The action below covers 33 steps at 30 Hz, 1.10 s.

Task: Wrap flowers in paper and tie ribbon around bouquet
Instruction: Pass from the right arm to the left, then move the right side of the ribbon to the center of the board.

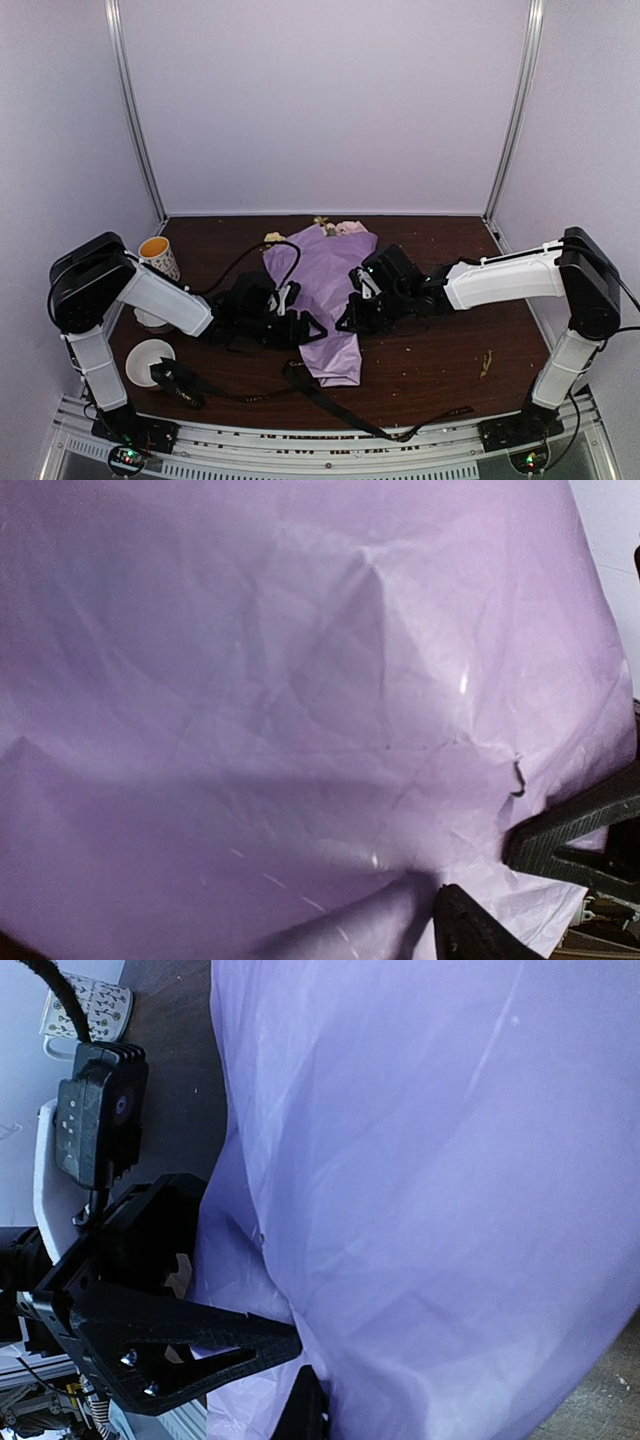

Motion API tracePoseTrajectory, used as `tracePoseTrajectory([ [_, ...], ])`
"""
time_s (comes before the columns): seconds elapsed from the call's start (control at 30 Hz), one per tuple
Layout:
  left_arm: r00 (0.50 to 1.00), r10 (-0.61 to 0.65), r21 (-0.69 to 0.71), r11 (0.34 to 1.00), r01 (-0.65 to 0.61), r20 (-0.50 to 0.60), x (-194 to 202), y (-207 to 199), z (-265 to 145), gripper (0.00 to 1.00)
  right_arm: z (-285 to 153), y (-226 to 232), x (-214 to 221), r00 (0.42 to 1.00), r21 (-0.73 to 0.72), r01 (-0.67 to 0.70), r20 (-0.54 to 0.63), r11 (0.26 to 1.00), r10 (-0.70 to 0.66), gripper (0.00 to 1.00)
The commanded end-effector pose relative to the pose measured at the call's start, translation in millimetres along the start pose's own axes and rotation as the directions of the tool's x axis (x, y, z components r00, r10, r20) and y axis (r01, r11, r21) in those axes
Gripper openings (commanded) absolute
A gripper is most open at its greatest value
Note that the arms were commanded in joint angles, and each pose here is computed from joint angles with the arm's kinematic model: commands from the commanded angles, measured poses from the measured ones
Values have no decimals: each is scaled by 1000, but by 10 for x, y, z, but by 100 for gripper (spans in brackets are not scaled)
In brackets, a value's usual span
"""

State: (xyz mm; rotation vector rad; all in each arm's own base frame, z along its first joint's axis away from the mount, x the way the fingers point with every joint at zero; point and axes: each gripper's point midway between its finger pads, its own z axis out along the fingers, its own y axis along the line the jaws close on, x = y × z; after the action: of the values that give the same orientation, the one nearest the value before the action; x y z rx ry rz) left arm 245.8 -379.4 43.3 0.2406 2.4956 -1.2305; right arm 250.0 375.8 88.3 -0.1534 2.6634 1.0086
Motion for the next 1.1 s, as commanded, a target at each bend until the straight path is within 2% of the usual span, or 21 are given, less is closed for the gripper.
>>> tracePoseTrajectory([
  [0.0,1000,-24,34,999,24,-19,70,-17,-1,70,-21,214,-101,999,-58,23,39,998,-21,0],
  [0.07,1000,-21,48,999,22,-13,64,-43,-15,56,-29,216,-99,999,-58,23,40,998,-21,0],
  [0.13,1000,-17,57,998,17,-10,54,-63,-15,32,-14,202,-78,999,-58,20,36,998,-18,0],
  [0.2,1000,-12,67,998,13,-6,43,-86,-16,12,16,147,-45,1000,-45,15,28,999,-14,0],
  [0.23,1000,-11,69,998,11,-4,40,-90,-17,4,25,119,-31,1000,-39,12,24,999,-11,0],
  [0.27,1000,-10,71,997,10,-6,45,-91,-17,0,31,93,-17,1000,-32,10,21,999,-9,0],
  [0.37,1000,-13,63,998,13,-5,64,-56,-22,0,7,-2,17,1000,10,18,16,1000,-19,0],
  [0.4,1000,-14,62,998,14,-5,69,-49,-21,0,-16,-39,25,999,34,29,13,999,-29,5],
  [0.43,1000,-15,61,998,15,-6,75,-41,-19,0,-57,-92,34,999,65,38,14,997,-39,13],
  [0.53,1000,-11,58,998,11,-4,76,-31,-16,0,-263,-339,77,998,205,66,9,977,-69,45],
  [0.63,1000,-11,52,999,12,-6,79,-8,-6,0,-606,-644,174,996,366,81,12,927,-91,62],
  [0.8,1000,-6,51,999,7,-15,92,5,21,0,-1427,-1461,532,996,678,38,31,734,-79,74],
  [1.0,1000,-2,60,998,3,-17,89,-17,22,0,-1758,-2012,1261,999,786,-1,-24,618,32,76],
  [1.07,1000,1,64,998,0,-18,85,-32,17,0,-1718,-2074,1416,997,786,-2,-44,618,60,76],
])
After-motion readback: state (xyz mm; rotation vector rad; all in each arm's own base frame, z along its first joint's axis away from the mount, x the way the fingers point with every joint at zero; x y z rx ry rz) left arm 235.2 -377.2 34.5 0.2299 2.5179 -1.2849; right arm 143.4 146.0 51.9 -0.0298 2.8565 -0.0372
